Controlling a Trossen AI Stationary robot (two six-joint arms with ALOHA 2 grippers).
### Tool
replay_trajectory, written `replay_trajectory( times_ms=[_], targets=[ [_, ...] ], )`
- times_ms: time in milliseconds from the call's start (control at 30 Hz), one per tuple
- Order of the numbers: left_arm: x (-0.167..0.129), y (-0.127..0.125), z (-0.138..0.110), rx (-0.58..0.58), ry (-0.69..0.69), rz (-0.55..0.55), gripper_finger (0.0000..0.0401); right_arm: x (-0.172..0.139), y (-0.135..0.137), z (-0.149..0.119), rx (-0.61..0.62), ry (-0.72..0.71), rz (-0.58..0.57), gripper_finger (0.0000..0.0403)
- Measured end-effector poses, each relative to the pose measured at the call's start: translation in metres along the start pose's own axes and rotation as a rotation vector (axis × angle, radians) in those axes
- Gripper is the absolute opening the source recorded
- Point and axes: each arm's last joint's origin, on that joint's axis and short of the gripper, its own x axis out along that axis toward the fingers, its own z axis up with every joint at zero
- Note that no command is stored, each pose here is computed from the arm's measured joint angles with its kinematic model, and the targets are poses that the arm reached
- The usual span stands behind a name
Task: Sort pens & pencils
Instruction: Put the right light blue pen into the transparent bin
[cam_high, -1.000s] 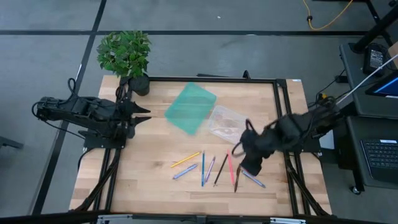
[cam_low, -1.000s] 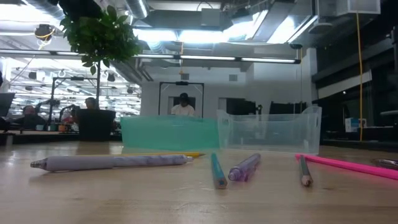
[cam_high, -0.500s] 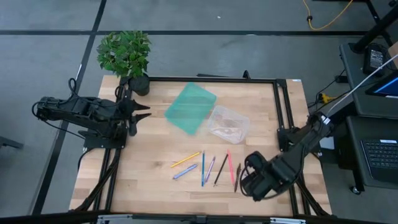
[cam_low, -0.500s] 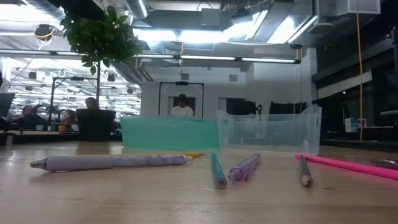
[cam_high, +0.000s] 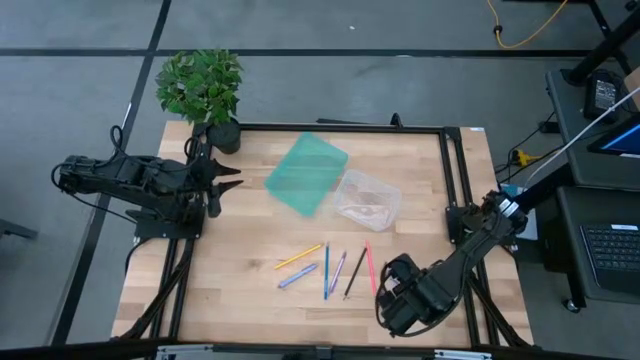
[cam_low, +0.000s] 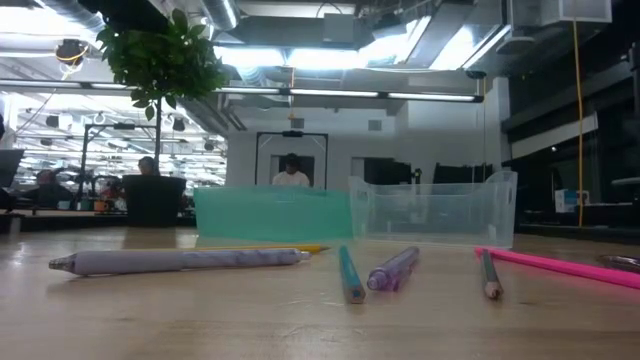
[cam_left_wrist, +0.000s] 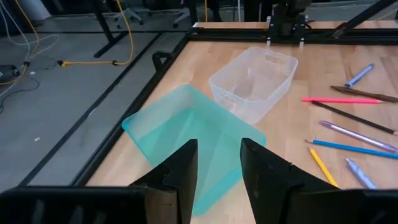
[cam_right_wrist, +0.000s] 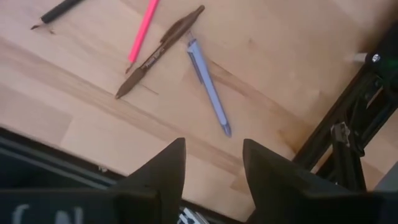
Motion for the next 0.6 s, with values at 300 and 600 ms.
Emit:
replay_trajectory(
  times_ms=[300,600],
  targets=[
    [0.0,0.001,-0.005,-0.006,0.047,0.006,0.0115,0.013,0.009,-0.002,-0.013,-0.009,-0.046,0.0162],
    [0.0,0.0,-0.007,-0.051,0.066,-0.03,0.0115,0.048,0.006,-0.005,-0.049,0.049,-0.142,0.0162]
  ],
)
